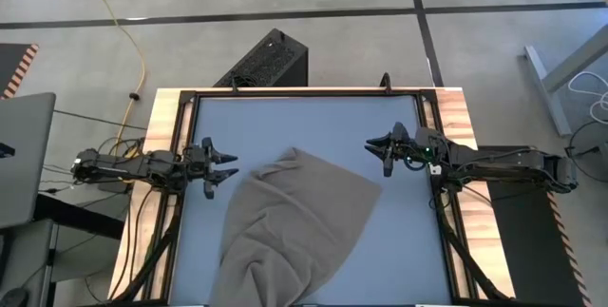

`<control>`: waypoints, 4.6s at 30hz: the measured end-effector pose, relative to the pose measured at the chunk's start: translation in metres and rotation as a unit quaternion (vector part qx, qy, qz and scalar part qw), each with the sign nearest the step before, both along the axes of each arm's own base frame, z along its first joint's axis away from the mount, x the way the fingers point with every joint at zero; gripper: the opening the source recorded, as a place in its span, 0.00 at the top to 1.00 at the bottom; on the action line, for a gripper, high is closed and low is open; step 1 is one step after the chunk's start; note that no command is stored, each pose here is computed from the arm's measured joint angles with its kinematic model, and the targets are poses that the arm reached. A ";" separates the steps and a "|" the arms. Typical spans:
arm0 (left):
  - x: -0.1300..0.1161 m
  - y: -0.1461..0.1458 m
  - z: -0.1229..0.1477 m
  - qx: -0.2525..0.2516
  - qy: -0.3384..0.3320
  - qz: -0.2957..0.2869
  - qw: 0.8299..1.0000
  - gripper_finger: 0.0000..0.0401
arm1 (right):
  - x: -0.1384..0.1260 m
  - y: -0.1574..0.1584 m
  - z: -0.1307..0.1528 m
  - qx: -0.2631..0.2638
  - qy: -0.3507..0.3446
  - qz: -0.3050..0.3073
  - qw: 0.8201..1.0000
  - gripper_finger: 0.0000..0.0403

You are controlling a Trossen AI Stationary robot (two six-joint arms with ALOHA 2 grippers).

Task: Roll towel into tight, uniform cylinder
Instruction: Roll the gray towel

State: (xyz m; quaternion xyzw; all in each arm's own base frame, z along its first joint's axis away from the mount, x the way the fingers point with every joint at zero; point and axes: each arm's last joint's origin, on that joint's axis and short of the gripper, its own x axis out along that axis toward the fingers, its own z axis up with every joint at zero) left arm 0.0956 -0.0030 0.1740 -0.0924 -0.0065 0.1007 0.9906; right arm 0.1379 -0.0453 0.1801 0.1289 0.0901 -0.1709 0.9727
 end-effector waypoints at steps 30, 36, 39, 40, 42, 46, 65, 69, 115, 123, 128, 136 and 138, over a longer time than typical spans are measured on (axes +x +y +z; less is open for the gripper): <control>0.015 0.001 0.006 0.016 -0.053 0.054 0.997 0.55 | 0.000 -0.003 0.038 -0.058 -0.188 -0.038 0.980 0.69; 0.035 0.000 0.013 0.060 0.028 0.051 0.997 0.55 | 0.016 0.003 0.055 -0.017 -0.188 0.013 0.982 0.69; 0.045 0.000 0.017 0.078 0.063 0.053 0.994 0.55 | 0.035 0.008 0.055 0.033 -0.106 0.028 0.993 0.69; 0.048 0.000 0.018 0.085 0.075 0.054 0.992 0.55 | 0.041 0.010 0.056 0.049 -0.075 0.025 0.996 0.69; 0.055 0.001 0.019 0.099 0.095 0.057 0.989 0.55 | 0.051 0.013 0.051 0.077 0.004 0.013 0.997 0.69; 0.069 0.007 0.018 0.114 0.132 0.075 0.982 0.55 | 0.072 0.018 0.047 0.109 0.123 -0.013 0.986 0.69; 0.189 0.056 -0.015 0.098 0.299 -0.038 0.949 0.55 | 0.091 0.055 0.029 0.154 0.423 -0.031 0.892 0.69; 0.209 0.058 -0.024 0.099 0.310 -0.052 0.944 0.55 | 0.084 0.065 0.023 0.113 0.439 -0.049 0.890 0.69; 0.202 0.061 0.016 0.081 0.320 -0.035 0.943 1.00 | 0.072 0.092 -0.005 0.074 0.386 0.034 0.919 0.90; 0.126 0.066 0.122 0.142 0.175 0.044 0.973 1.00 | 0.073 0.069 0.096 -0.104 0.293 -0.038 0.950 0.94; 0.079 0.069 0.153 0.159 0.137 0.148 0.966 1.00 | 0.057 0.047 0.131 -0.152 0.278 -0.096 0.944 0.94; 0.058 0.086 0.159 0.179 0.154 0.254 0.938 1.00 | 0.044 0.000 0.135 -0.173 0.324 -0.209 0.906 0.93; 0.062 0.096 0.153 0.172 0.174 0.268 0.932 1.00 | 0.047 -0.013 0.134 -0.176 0.332 -0.232 0.897 0.93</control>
